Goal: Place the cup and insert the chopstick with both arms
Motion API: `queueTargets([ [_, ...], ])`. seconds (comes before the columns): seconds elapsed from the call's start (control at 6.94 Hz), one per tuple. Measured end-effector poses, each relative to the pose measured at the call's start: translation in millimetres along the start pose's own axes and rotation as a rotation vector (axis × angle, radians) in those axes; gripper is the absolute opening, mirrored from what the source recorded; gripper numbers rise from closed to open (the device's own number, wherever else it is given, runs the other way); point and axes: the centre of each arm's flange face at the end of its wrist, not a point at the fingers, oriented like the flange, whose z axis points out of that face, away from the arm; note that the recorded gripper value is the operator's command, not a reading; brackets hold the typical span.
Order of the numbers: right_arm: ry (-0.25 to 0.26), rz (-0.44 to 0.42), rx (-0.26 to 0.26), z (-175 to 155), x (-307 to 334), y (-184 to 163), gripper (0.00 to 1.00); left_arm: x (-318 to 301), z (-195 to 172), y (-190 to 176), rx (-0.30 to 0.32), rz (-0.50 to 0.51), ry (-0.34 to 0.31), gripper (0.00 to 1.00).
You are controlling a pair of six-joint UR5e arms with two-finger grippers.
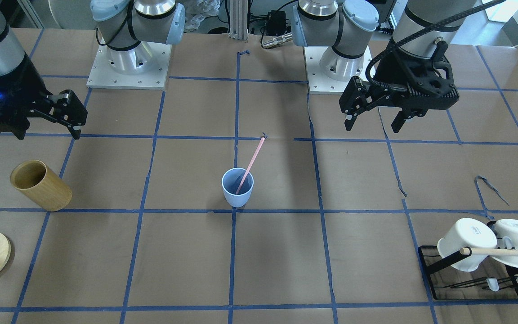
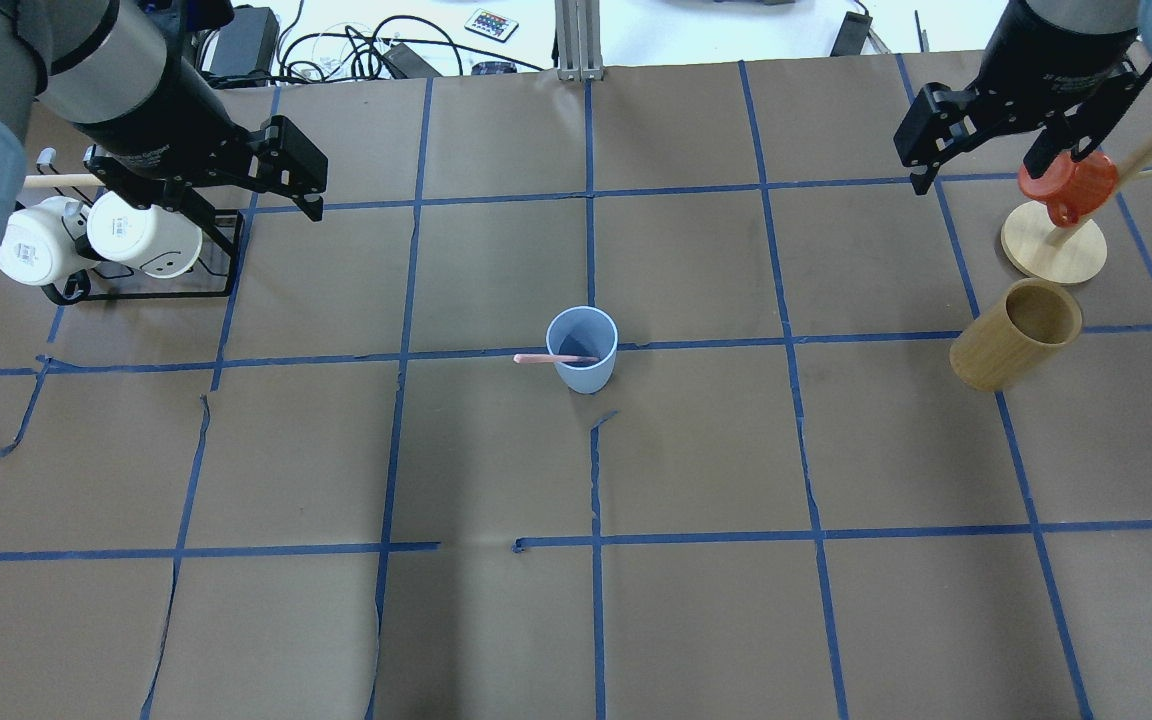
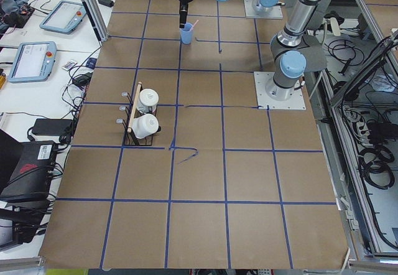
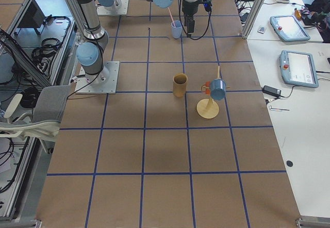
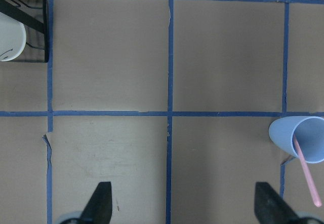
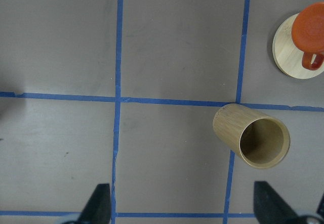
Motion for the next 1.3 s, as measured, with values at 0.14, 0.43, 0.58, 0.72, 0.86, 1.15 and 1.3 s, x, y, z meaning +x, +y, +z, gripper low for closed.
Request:
queueTargets([
  [0.14, 0.002, -0.002, 0.013, -7, -7, 7, 1.0, 0, 0, 1, 0.0, 0.0, 0.001, 1.0],
  [0.43, 0.007, -0.004, 0.015, -11, -16, 14, 1.0, 0, 0, 1, 0.0, 0.0, 0.002, 1.0],
  [0.58, 0.001, -0.018, 0.003, -15, -29, 23, 1.0, 0, 0, 2, -0.001, 0.002, 0.002, 1.0],
  [0.72, -0.005, -0.031, -0.021, -17, -37, 31, 1.0, 0, 0, 2, -0.001, 0.005, 0.002, 1.0],
  [0.86, -0.01, -0.035, -0.037, -18, -40, 36, 1.0, 0, 1, 3, -0.002, 0.006, 0.002, 1.0],
  [1.15, -0.013, -0.036, -0.061, -16, -41, 39, 1.0, 0, 0, 2, -0.001, 0.007, 0.004, 1.0],
  [1.3, -0.012, -0.037, -0.068, -15, -41, 39, 1.0, 1, 0, 2, 0.0, 0.007, 0.007, 1.0],
])
